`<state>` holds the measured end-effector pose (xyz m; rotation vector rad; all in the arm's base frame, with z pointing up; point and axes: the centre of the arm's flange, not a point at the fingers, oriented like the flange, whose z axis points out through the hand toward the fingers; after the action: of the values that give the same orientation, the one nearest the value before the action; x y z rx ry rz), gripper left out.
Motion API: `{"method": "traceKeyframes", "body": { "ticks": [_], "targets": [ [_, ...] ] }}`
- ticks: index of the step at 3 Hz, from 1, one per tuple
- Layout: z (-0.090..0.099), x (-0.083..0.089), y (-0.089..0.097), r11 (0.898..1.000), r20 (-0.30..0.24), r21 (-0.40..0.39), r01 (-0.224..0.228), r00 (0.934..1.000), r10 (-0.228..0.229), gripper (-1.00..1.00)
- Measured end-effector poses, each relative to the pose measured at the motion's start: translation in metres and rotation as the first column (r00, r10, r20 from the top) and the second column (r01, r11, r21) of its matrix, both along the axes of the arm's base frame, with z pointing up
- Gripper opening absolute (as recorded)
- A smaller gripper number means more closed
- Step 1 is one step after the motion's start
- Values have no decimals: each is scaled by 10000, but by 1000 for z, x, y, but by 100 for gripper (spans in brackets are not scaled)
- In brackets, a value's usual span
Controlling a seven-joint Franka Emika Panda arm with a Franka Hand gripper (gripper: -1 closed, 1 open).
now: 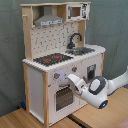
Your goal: Play with the kitchen
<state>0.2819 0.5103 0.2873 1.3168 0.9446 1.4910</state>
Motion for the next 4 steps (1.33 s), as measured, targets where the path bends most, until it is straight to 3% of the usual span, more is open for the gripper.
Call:
{"method": "traceKeyframes", "body": {
  "ticks": [1, 2, 3, 4],
  "targets": [
    [3, 11, 14, 9978, 27, 527, -406, 9992, 405, 100],
    [-3, 22, 13, 9911, 66, 1169, -635, 9980, 632, 100],
    [-6, 32, 9, 9812, 219, 1730, -852, 9963, 826, 100],
    [-3, 40, 10, 9644, 387, 2388, -1135, 9935, 1073, 100]
  ]
}}
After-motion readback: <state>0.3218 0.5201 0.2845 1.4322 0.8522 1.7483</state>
